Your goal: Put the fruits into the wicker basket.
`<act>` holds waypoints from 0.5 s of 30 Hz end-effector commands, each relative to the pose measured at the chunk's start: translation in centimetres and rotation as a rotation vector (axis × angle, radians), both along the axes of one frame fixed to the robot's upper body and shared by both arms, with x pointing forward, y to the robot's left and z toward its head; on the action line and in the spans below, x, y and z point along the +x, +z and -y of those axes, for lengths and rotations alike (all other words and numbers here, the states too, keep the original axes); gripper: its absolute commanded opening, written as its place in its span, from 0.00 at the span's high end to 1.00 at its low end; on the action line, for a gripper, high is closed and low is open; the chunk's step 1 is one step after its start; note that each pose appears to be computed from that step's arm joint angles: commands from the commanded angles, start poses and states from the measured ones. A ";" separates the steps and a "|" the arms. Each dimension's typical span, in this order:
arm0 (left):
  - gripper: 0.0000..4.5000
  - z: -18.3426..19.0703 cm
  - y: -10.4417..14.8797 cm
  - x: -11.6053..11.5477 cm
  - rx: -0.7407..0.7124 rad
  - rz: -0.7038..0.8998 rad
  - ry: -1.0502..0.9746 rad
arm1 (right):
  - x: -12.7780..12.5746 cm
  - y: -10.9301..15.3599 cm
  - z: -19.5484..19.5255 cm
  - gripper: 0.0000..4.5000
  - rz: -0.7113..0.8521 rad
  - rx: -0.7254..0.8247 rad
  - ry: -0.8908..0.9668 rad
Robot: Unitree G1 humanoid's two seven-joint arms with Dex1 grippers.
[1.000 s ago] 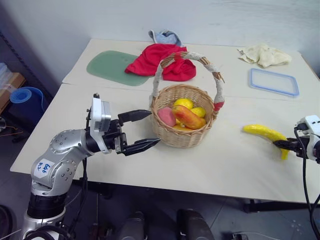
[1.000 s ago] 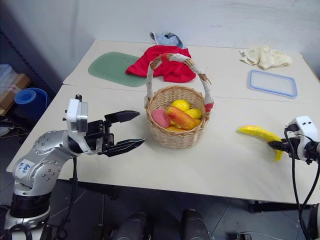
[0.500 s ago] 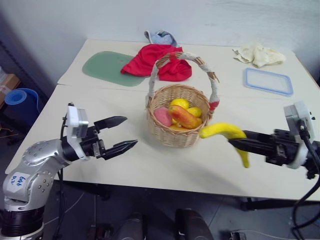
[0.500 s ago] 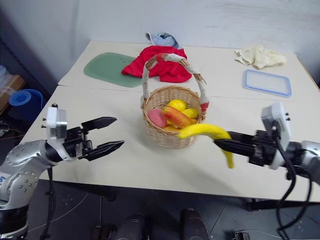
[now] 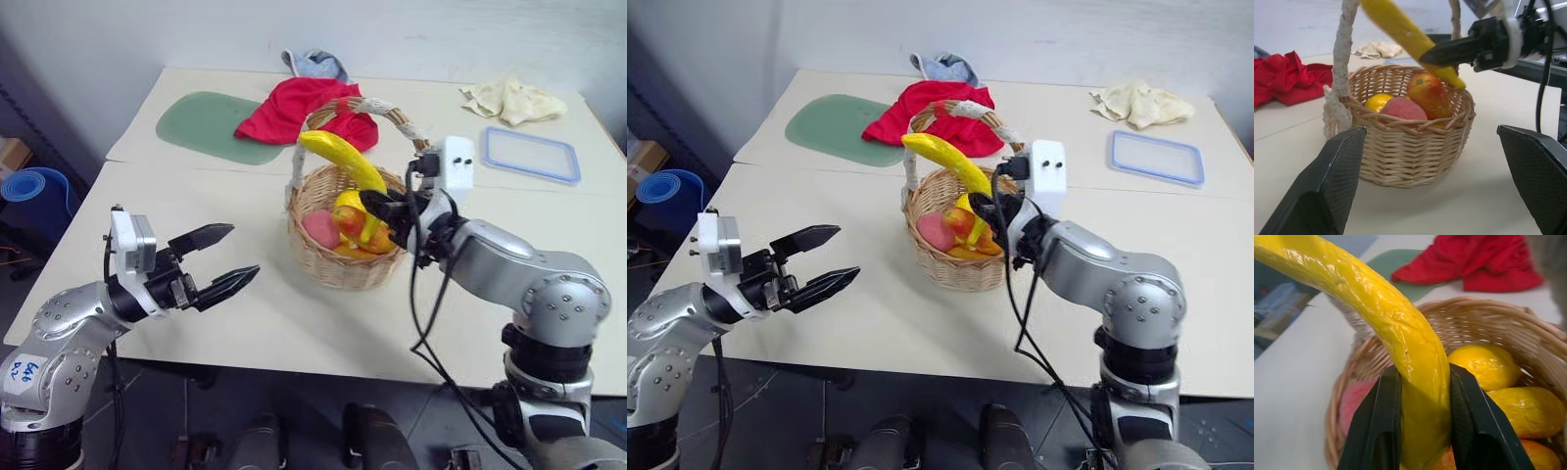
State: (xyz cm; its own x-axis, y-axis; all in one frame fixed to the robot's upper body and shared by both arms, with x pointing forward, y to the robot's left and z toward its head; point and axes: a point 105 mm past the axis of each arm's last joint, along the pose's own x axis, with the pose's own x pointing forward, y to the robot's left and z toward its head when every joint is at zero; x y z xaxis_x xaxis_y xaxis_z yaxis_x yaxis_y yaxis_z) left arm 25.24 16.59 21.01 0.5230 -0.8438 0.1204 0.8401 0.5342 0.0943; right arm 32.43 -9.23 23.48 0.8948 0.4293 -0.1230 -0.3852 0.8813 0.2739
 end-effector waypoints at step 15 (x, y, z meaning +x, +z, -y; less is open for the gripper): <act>0.00 1.6 0.9 0.0 -0.023 0.036 -0.104 | -8.1 0.5 2.0 0.01 0.293 -0.187 0.645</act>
State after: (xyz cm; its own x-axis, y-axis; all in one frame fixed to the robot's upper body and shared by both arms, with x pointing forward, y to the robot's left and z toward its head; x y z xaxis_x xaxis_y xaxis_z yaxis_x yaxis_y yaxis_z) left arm 25.48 15.15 21.25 0.4488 -0.8824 0.1412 0.8830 0.4622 0.0822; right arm 25.32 -10.83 22.36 0.5151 0.8505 -0.1066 -0.8524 0.5213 0.0406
